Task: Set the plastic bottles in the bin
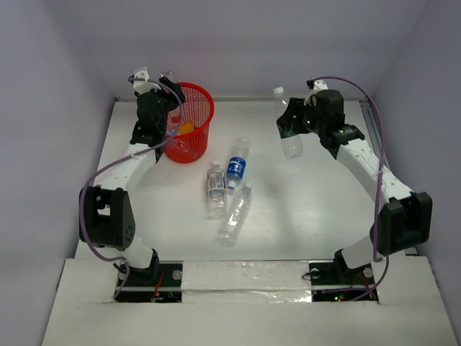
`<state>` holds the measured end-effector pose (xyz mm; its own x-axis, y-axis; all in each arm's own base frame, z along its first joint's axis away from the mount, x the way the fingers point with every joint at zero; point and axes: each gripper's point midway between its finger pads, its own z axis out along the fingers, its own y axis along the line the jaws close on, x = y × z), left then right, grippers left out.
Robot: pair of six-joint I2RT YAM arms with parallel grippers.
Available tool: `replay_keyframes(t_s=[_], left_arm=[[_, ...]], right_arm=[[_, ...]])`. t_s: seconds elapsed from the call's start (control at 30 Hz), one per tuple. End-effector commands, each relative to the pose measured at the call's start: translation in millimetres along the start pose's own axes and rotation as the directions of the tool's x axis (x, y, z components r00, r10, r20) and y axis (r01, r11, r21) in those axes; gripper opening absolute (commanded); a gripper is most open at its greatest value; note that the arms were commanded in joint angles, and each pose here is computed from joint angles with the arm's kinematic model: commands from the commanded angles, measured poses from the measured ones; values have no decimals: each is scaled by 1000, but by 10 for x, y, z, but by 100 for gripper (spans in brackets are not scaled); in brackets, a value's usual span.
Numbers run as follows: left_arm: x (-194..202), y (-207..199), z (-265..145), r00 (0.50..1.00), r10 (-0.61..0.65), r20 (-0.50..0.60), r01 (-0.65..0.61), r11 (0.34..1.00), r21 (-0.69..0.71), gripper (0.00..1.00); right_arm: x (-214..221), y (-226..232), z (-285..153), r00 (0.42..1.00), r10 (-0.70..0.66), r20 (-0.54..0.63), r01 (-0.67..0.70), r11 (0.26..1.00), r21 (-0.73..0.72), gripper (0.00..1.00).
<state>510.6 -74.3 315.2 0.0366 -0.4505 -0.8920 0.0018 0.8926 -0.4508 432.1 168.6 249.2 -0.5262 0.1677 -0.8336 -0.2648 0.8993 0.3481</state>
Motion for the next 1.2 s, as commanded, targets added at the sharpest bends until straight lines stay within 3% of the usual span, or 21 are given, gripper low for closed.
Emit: replay_keyframes(t_s=[0.0,0.2,0.4,0.63,0.77,0.83,0.97,1.17], left_arm=[[-272,-89,19,993,-4,116,-1,999,42,55],[-166,-89,27,996,14,92,-18,999,40,71],[-451,-212,-126,991,-9,134,-1,998,67,77],[-1048,-475,-609,978,-78,194,51,989,140,67],[-1297,-520,-1070,968,-151,203,119,980,161,61],[-1213,-510,-1215,976,-163,147,139,977,161,59],[-1140,-715,-1729,980,-192,45,170,939,300,57],[-1108,-545,-2046,988,-138,71,115,957,266,57]], right_arm=[[-376,610,-245,988,33,148,0,976,-216,58],[-742,1331,-589,965,60,255,38,930,-365,59],[-1119,1899,-709,934,102,343,86,866,-492,59],[-1328,2524,-667,908,153,391,144,760,-634,60],[-1329,2829,-334,911,189,367,127,717,-685,61],[-1372,2943,-239,904,217,367,115,705,-700,61],[-1341,3197,64,904,249,348,86,692,-717,61],[-1194,3441,598,922,202,330,80,734,-674,63]])
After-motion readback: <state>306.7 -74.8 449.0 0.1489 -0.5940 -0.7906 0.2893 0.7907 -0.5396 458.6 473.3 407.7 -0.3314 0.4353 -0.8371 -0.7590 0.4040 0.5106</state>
